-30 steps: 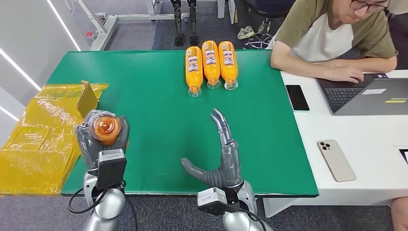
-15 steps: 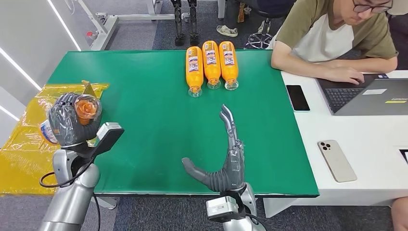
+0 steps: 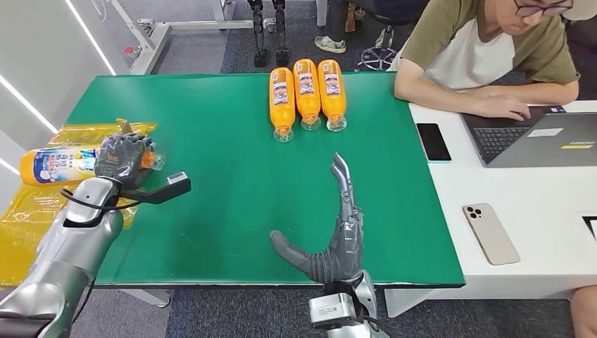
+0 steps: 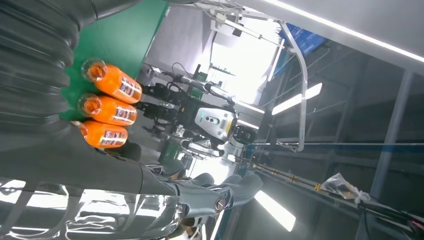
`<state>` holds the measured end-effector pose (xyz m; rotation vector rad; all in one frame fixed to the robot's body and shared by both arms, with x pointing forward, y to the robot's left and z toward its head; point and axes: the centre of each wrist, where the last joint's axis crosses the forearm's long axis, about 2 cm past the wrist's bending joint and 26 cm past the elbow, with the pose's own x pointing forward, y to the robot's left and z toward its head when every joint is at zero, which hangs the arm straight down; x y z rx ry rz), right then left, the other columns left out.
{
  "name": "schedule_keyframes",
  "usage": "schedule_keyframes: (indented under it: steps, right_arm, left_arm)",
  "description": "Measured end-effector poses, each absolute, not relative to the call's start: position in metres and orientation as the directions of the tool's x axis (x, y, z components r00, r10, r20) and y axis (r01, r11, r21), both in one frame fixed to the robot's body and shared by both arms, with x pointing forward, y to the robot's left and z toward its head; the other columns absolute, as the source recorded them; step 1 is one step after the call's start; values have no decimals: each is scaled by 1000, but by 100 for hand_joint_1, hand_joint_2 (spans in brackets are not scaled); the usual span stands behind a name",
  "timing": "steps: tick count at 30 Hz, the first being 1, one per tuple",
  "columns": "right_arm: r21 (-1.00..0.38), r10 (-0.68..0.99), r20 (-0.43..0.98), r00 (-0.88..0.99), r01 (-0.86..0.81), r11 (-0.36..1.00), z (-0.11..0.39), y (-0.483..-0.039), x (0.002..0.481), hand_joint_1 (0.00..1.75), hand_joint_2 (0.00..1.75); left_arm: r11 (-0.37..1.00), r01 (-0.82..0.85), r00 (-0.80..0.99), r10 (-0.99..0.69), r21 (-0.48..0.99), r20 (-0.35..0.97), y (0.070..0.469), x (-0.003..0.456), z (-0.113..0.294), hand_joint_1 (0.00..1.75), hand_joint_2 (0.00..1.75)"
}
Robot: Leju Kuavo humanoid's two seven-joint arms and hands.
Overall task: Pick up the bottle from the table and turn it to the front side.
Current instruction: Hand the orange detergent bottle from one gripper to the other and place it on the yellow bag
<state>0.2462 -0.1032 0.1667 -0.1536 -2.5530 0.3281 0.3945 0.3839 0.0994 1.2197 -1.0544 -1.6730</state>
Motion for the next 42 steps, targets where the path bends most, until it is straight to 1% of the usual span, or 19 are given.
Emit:
schedule_keyframes:
  steps: [5, 10, 15, 19, 20, 22, 23, 24, 26, 35, 39, 42]
  right_arm:
    - [-256, 174, 518, -837, 42, 966, 171, -99, 249, 0, 175]
    - [-259, 177, 519, -836, 44, 965, 172, -97, 248, 0, 175]
    - [-257, 175, 525, -833, 41, 966, 171, -95, 246, 0, 175]
    - [-257, 174, 529, -831, 39, 966, 170, -95, 245, 0, 175]
    - [-257, 174, 529, -831, 39, 966, 170, -95, 245, 0, 175]
    - [-256, 173, 530, -830, 38, 966, 170, -95, 245, 0, 175]
    - [-256, 173, 530, -830, 38, 966, 170, -95, 245, 0, 175]
    - [-255, 172, 531, -830, 37, 966, 170, -95, 245, 0, 175]
    - [-254, 171, 532, -830, 36, 967, 170, -95, 245, 0, 175]
    - [-246, 159, 538, -828, 26, 969, 169, -94, 244, 0, 175]
    - [-247, 158, 537, -829, 26, 969, 169, -94, 244, 0, 175]
    - [-247, 159, 537, -829, 26, 969, 169, -94, 244, 0, 175]
  left_arm:
    - [-385, 206, -248, -910, 899, -333, 386, 388, 88, 175, 175]
    - [-460, 257, -320, -870, 850, -374, 384, 381, 78, 175, 175]
    - [-515, 263, -376, -833, 816, -405, 383, 370, 65, 175, 175]
    - [-530, 242, -398, -818, 812, -415, 381, 359, 54, 172, 175]
    - [-533, 241, -401, -816, 811, -416, 381, 357, 52, 163, 175]
    - [-536, 243, -404, -814, 809, -418, 380, 355, 49, 97, 175]
    - [-535, 246, -401, -815, 808, -417, 380, 354, 48, 57, 175]
    - [-532, 251, -396, -819, 809, -415, 379, 353, 47, 23, 175]
    - [-524, 260, -385, -826, 811, -411, 378, 351, 45, 1, 175]
    - [-468, 287, -348, -864, 836, -364, 374, 345, 38, 0, 175]
    - [-391, 267, -314, -899, 881, -304, 374, 341, 36, 0, 175]
    - [-300, 216, -274, -932, 929, -237, 375, 339, 35, 0, 175]
